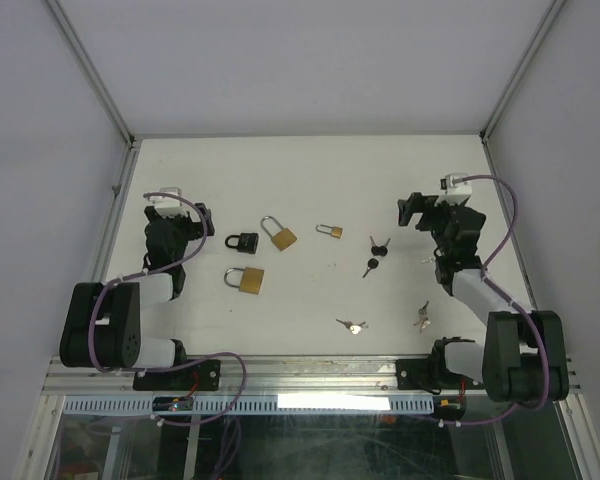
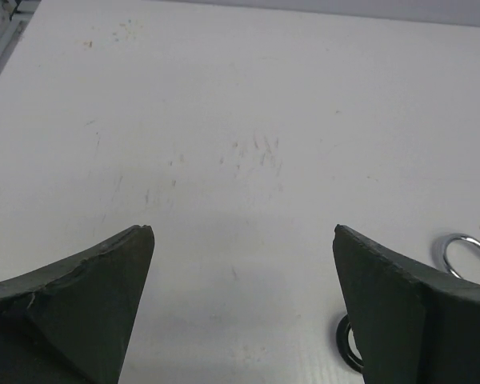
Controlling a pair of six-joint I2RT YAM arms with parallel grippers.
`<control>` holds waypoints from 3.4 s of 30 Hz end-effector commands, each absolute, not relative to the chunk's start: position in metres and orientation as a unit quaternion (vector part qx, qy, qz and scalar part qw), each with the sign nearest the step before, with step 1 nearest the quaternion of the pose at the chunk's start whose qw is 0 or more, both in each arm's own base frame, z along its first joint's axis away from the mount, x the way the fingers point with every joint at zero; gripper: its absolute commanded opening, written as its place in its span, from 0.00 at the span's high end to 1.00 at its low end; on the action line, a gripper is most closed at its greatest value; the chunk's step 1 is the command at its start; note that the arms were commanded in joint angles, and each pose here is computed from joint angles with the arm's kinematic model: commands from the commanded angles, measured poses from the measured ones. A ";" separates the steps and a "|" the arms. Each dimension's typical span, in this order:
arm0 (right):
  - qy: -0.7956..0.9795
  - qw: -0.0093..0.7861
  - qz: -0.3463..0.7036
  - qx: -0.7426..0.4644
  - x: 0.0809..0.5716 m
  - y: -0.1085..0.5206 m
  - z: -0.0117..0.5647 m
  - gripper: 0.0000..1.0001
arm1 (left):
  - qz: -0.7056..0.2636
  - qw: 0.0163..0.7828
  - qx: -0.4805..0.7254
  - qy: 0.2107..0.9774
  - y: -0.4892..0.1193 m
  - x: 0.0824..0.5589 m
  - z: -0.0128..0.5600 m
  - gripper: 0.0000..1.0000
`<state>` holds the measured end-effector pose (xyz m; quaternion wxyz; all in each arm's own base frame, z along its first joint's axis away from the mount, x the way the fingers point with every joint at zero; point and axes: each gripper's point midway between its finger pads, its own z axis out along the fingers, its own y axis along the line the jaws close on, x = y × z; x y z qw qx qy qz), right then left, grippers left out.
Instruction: Unlock with the key
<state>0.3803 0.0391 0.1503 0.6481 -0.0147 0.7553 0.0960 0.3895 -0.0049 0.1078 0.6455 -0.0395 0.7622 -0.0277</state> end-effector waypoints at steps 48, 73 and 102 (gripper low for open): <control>0.967 0.227 0.084 0.082 0.313 0.123 0.027 0.67 | -0.132 0.523 0.080 0.838 -0.054 0.400 0.178 0.01; 0.956 0.256 0.101 0.100 0.330 0.122 0.034 0.82 | -0.142 0.527 0.089 0.833 -0.058 0.399 0.182 0.01; 0.791 0.427 0.439 0.024 0.307 0.261 0.266 1.00 | -0.379 0.457 0.334 0.732 -0.208 0.322 0.267 0.19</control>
